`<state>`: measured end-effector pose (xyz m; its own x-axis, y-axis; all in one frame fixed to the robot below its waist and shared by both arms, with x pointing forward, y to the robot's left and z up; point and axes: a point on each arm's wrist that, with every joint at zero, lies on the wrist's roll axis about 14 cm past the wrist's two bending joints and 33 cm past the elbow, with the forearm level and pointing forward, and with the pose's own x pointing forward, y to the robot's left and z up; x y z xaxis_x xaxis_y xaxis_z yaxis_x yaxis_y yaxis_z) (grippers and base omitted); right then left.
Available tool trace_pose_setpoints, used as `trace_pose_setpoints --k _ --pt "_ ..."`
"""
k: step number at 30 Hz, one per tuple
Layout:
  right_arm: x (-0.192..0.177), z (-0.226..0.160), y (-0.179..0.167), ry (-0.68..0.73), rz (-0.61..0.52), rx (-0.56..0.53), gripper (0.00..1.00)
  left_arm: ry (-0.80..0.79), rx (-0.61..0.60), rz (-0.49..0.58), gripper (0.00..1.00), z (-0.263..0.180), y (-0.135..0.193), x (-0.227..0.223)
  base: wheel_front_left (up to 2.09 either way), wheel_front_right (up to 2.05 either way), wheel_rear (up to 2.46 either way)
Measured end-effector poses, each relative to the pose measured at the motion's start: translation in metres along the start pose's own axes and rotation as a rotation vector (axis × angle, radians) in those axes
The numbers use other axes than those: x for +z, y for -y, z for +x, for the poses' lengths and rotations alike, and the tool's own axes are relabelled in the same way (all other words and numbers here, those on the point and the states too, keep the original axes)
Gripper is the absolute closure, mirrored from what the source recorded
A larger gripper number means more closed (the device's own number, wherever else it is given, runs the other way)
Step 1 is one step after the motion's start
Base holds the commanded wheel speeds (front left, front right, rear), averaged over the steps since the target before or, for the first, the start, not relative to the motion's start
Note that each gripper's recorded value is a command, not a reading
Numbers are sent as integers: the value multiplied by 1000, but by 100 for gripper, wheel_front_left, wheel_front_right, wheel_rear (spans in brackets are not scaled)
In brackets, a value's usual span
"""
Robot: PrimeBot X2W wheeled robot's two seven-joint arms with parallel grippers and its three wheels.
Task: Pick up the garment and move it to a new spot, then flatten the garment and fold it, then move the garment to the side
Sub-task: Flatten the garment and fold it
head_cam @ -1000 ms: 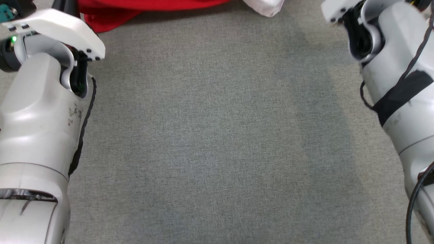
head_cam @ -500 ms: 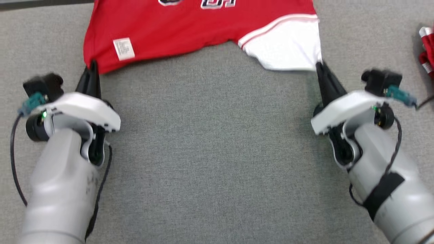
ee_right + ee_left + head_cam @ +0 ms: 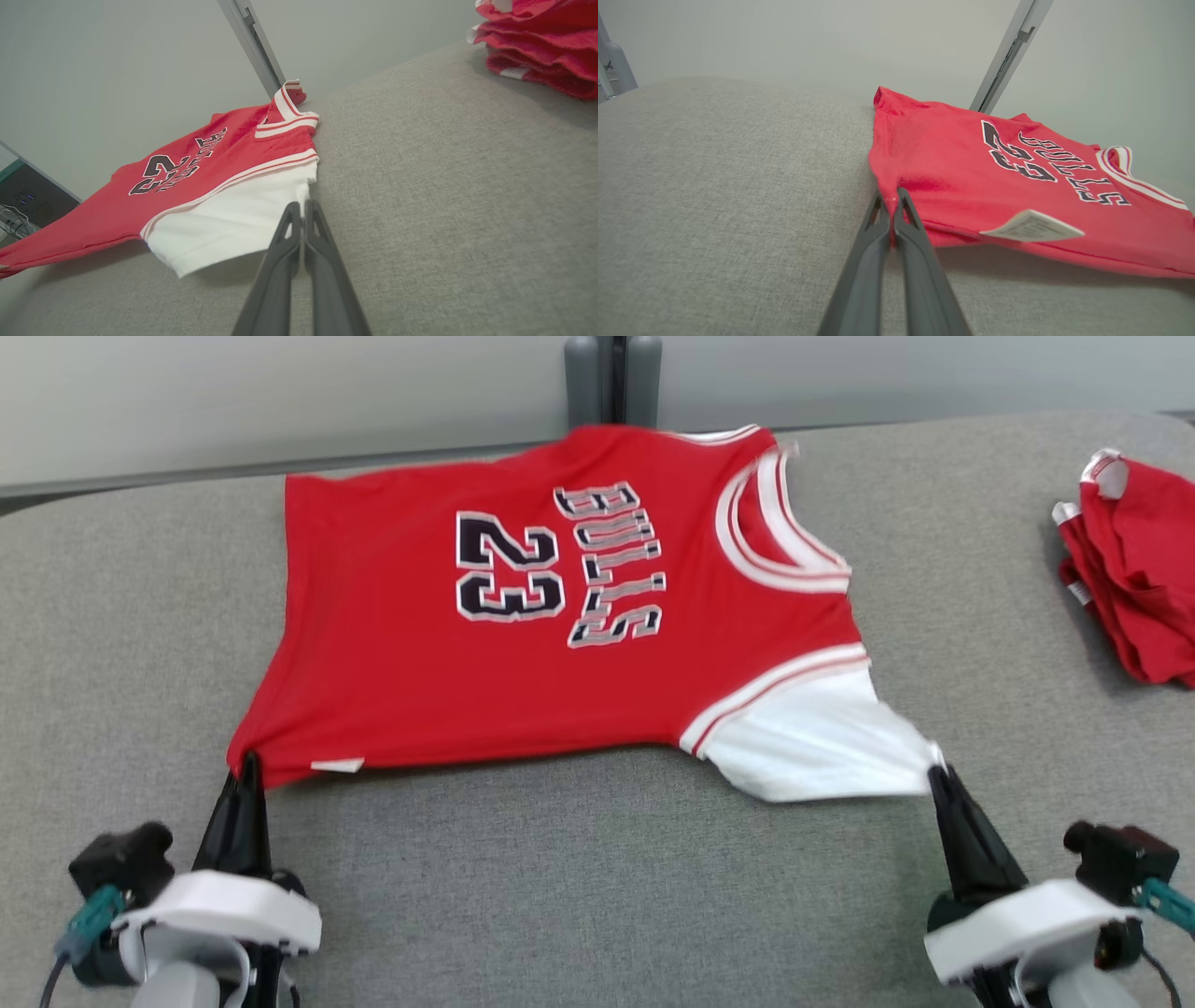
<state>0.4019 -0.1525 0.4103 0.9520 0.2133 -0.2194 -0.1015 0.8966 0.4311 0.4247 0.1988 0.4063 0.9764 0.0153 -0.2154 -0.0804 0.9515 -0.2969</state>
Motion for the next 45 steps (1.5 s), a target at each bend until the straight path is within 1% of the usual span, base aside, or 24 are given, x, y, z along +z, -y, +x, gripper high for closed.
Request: trace_pose_setpoints --k 5,8,14,19,25,29,34,38,45 --pt "-3 -42 -6 -31 -10 -11 100 21 8 23 100 -31 -4 5 0 0 0" --pt "-3 -65 -13 -58 -20 -21 100 -6 16 41 100 -48 -6 5 0 0 0" --pt "1 -108 -17 -93 -19 -77 100 -41 43 85 100 -77 -2 18 0 0 0" --pt "8 -131 -24 -110 -15 -92 100 -60 74 105 100 -99 -5 29 0 0 0" --pt "12 -147 -31 -126 -14 -91 100 -66 88 121 100 -117 -3 41 0 0 0" --pt "15 -149 -33 -133 -21 -85 100 -79 93 122 100 -123 -2 43 0 0 0" --pt "19 -139 -32 -133 -26 -83 100 -134 85 117 100 -122 3 33 0 0 0" --pt "28 -119 -33 -110 -41 -69 100 -170 73 114 100 -110 6 26 0 0 0" --pt "38 -66 -28 -93 -66 -36 100 -257 42 93 100 -79 9 7 0 0 0"
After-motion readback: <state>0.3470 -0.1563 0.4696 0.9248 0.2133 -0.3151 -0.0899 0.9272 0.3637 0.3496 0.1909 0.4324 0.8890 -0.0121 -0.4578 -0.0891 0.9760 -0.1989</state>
